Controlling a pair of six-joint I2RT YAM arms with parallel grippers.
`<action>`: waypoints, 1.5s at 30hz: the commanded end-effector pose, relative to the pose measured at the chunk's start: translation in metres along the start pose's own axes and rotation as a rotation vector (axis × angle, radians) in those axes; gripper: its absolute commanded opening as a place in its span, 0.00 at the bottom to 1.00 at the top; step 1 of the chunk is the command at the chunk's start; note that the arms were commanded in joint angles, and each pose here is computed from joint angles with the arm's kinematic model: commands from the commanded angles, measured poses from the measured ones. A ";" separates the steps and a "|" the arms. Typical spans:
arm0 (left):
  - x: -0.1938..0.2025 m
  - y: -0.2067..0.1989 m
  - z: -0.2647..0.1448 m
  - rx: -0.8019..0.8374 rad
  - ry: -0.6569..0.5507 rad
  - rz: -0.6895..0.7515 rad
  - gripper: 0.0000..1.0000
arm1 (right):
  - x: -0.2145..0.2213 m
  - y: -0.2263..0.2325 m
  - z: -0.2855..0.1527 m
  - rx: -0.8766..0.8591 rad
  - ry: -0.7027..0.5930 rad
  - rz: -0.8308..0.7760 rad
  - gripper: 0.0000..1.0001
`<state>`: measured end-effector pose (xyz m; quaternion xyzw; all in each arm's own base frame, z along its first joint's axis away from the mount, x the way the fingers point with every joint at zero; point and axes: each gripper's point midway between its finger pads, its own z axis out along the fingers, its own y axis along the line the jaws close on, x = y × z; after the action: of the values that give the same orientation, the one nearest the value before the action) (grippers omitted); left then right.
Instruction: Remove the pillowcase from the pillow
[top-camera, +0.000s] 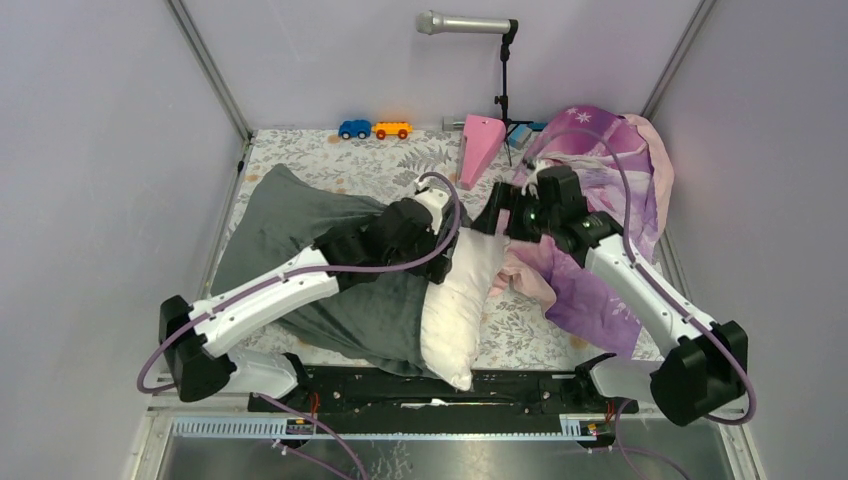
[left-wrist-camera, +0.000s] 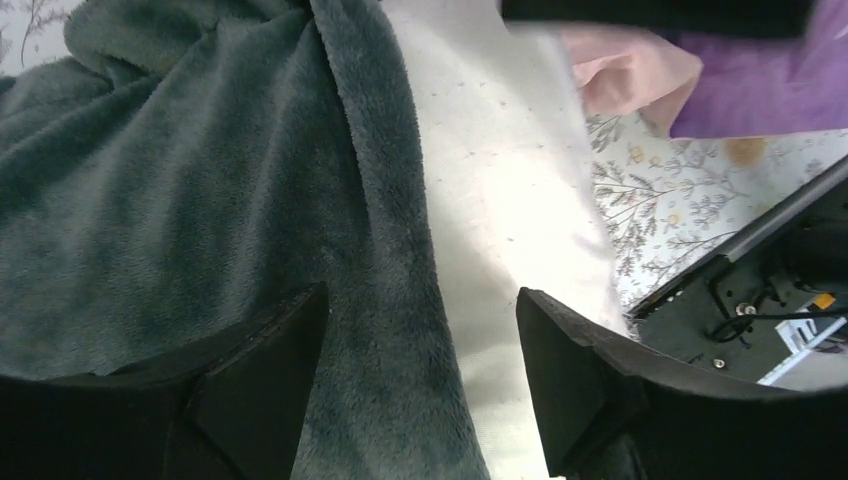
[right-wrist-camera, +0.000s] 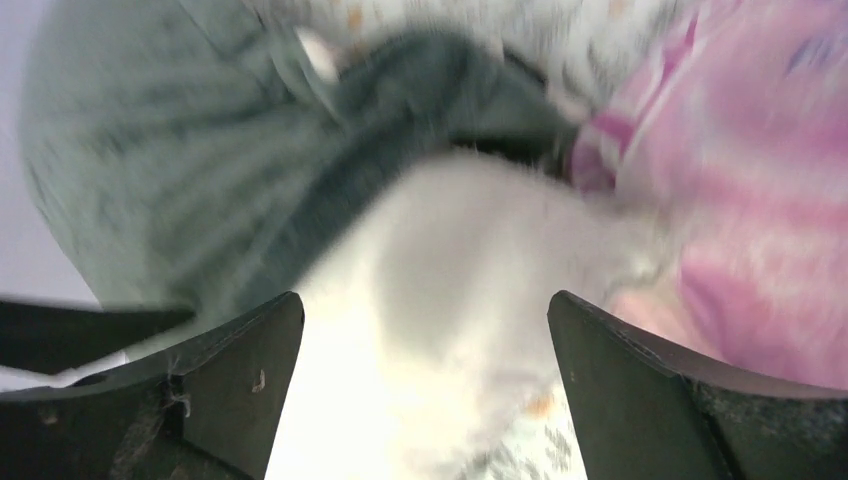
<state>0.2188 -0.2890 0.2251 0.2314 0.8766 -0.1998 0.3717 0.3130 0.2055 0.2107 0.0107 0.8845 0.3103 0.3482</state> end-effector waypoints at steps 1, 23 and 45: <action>-0.008 0.010 0.006 -0.077 -0.030 -0.021 0.74 | 0.069 0.002 -0.021 -0.074 0.198 0.006 0.99; 0.044 0.164 -0.014 -0.526 -0.066 -0.441 0.21 | 0.084 0.020 0.011 -0.016 0.151 -0.087 0.00; 0.032 0.252 -0.122 -0.824 -0.251 -0.499 0.27 | -0.026 -0.054 -0.079 0.277 -0.446 0.022 0.00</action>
<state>0.2696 -0.0174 0.2211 -0.2027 0.8616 0.0426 0.4634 0.2721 0.1186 0.2216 0.1299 0.8478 0.1823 0.4808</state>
